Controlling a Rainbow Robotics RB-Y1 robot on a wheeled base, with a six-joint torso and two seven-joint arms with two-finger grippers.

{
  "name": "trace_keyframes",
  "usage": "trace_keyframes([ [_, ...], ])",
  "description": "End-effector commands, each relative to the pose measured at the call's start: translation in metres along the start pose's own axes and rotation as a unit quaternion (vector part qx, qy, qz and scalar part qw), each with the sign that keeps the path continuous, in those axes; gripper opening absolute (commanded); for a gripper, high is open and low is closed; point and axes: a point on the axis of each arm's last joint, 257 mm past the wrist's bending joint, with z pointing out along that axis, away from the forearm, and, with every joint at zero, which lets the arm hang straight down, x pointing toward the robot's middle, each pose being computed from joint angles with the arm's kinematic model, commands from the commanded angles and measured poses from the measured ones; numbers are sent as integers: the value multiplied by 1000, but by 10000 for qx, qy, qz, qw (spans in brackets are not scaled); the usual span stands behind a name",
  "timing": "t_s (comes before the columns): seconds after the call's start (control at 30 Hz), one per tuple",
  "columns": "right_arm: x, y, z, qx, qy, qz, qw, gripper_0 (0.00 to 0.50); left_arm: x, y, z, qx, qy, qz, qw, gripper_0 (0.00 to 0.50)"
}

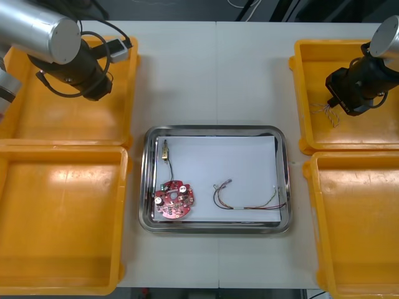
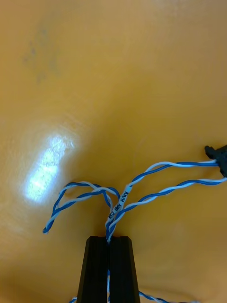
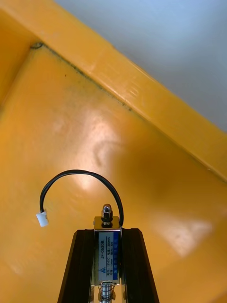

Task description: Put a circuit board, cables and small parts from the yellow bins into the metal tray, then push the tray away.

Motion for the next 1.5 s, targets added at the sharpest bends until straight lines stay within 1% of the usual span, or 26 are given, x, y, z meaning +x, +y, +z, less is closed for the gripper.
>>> trace_keyframes([
  [0.03,-22,-11,-19,124,-219,-408,9988,0,18,13,-32,-360,140,-971,9945,0],
  [0.1,-25,-9,-28,141,-230,-510,9983,0,17,6,-38,-348,134,-1106,9932,0],
  [0.17,-24,-7,-36,129,-195,-691,9973,0,17,-3,-45,-325,168,-1202,9921,0],
  [0.2,-24,-8,-40,119,-145,-749,9970,0,18,-7,-50,-320,208,-1275,9911,0],
  [0.27,-26,-7,-48,41,-53,-812,9967,0,19,-13,-57,-300,283,-1359,9899,0],
  [0.3,-28,-6,-55,-44,5,-910,9958,0,18,-19,-64,-287,325,-1422,9889,0],
  [0.37,-30,-6,-65,-122,54,-1104,9938,0,17,-29,-70,-217,376,-1512,9875,0],
  [0.4,-32,-4,-71,-157,42,-1223,9924,0,17,-34,-73,-198,404,-1554,9868,0],
  [0.47,-33,-4,-82,-129,35,-1494,9887,0,15,-44,-79,-151,439,-1665,9849,0],
  [0.53,-33,-3,-97,-82,30,-1869,9823,0,14,-54,-87,-113,495,-1817,9820,0],
  [0.6,-30,-2,-108,-67,66,-2161,9763,0,14,-62,-91,-59,537,-1892,9805,0],
  [0.67,-23,0,-118,-82,157,-2467,9689,0,13,-71,-95,50,574,-2036,9774,0],
  [0.7,-20,0,-122,-101,201,-2580,9659,0,12,-73,-95,84,550,-2095,9762,0],
  [0.77,-14,4,-132,-225,315,-2872,9571,0,6,-81,-97,192,500,-2238,9732,0],
  [0.83,-8,7,-142,-292,394,-3188,9466,0,3,-88,-98,308,484,-2422,9685,0],
  [0.87,-6,7,-145,-286,415,-3314,9421,0,2,-91,-98,361,481,-2503,9663,0],
  [0.97,3,6,-158,-192,439,-3876,9206,0,-4,-96,-99,436,449,-2735,9598,0],
  [1.0,5,7,-163,-153,406,-4063,9127,0,-6,-97,-99,449,437,-2778,9586,0],
  [1.13,20,9,-177,-161,301,-4826,8752,0,-15,-100,-102,508,363,-2835,9569,0],
  [1.2,28,6,-179,-157,295,-5179,8548,0,-14,-102,-101,558,398,-2875,9553,0],
  [1.23,30,6,-180,-140,285,-5261,8498,0,-14,-104,-100,588,410,-2890,9547,0],
  [1.27,36,5,-181,-108,296,-5437,8387,0,-14,-105,-100,627,422,-2917,9535,0],
  [1.3,41,4,-183,-60,288,-5602,8278,0,-13,-105,-100,644,428,-2945,9525,0],
  [1.33,44,6,-184,-41,270,-5711,8204,0,-13,-104,-100,642,428,-2954,9522,0],
  [1.4,56,8,-189,60,216,-6081,7935,0,-12,-105,-99,653,445,-3005,9505,0],
  [1.5,75,9,-191,181,190,-6542,7559,0,-11,-103,-98,630,466,-3059,9488,0],
])
